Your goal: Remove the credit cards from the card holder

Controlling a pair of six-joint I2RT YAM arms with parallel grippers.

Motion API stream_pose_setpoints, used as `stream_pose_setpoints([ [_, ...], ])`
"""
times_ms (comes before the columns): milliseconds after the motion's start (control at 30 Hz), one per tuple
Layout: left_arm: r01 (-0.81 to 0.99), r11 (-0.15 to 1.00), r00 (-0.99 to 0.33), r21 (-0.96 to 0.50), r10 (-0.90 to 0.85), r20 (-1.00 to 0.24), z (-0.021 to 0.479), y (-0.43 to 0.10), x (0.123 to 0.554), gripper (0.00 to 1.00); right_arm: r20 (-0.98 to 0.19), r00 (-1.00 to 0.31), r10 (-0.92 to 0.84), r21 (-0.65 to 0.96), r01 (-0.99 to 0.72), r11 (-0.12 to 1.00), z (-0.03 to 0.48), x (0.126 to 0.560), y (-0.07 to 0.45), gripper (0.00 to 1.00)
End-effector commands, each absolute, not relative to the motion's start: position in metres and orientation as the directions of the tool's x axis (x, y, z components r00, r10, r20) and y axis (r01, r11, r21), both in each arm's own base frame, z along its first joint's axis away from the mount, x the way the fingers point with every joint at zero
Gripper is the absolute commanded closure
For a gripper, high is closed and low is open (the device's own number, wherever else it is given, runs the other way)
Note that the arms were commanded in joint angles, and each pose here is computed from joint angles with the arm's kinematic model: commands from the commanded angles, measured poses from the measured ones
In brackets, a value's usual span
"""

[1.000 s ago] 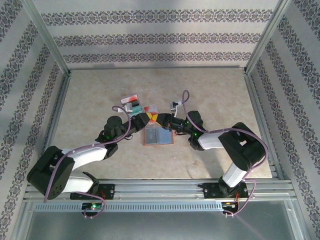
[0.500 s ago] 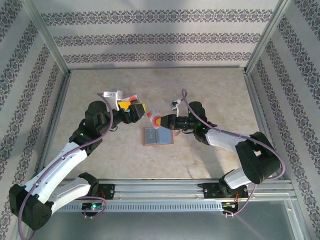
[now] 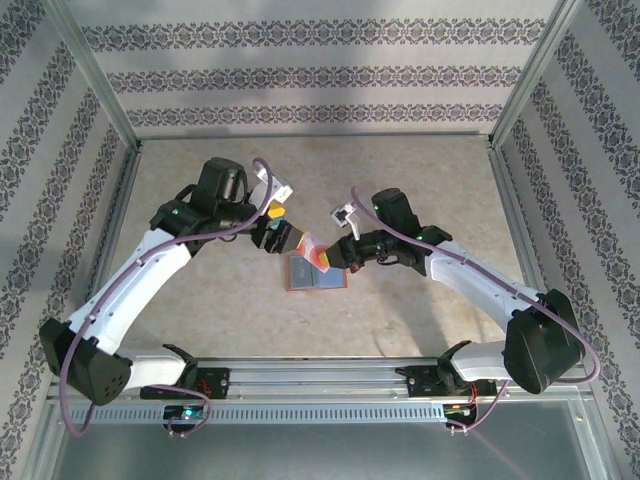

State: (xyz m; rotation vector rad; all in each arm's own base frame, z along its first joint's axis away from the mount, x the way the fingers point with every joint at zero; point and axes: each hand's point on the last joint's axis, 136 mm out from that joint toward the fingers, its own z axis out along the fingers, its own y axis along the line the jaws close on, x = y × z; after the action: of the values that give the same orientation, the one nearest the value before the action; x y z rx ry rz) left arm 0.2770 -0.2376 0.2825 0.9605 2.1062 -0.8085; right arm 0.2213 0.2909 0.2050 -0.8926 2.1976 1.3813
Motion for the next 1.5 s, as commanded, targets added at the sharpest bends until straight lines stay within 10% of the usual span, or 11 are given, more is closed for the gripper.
stream_pose_setpoints([
  [0, 0.876, 0.393, -0.461, -0.28, 0.508, -0.728, 0.276, -0.236, 0.25, 0.2, -0.641, -0.636, -0.43, 0.574, -0.769, 0.281, 0.209, 0.197, 0.286, 0.99],
  [367, 0.897, 0.199, -0.428, -0.394, 0.61, -0.667, 0.263, -0.25, 0.233, 0.41, -0.646, -0.563, -0.515, 0.519, -0.819, 0.245, 0.221, 0.187, 0.288, 0.97],
  [700, 0.883, 0.144, -0.433, -0.447, 0.619, -0.656, 0.25, -0.262, 0.234, 0.41, -0.65, -0.533, -0.541, 0.505, -0.836, 0.216, 0.23, 0.188, 0.295, 0.97],
  [933, 0.856, 0.105, -0.46, -0.507, 0.603, -0.652, 0.248, -0.268, 0.227, 0.88, -0.664, -0.532, -0.525, 0.494, -0.84, 0.226, 0.233, 0.194, 0.295, 0.93],
  [1000, 0.849, 0.109, -0.471, -0.517, 0.6, -0.647, 0.247, -0.268, 0.225, 1.0, -0.678, -0.543, -0.496, 0.497, -0.835, 0.235, 0.235, 0.198, 0.293, 0.9],
  [1467, 0.888, 0.281, -0.421, -0.363, 0.182, -0.889, 0.301, -0.267, 0.254, 1.0, -0.777, -0.628, 0.039, 0.609, -0.734, 0.302, 0.266, 0.239, 0.262, 0.48],
])
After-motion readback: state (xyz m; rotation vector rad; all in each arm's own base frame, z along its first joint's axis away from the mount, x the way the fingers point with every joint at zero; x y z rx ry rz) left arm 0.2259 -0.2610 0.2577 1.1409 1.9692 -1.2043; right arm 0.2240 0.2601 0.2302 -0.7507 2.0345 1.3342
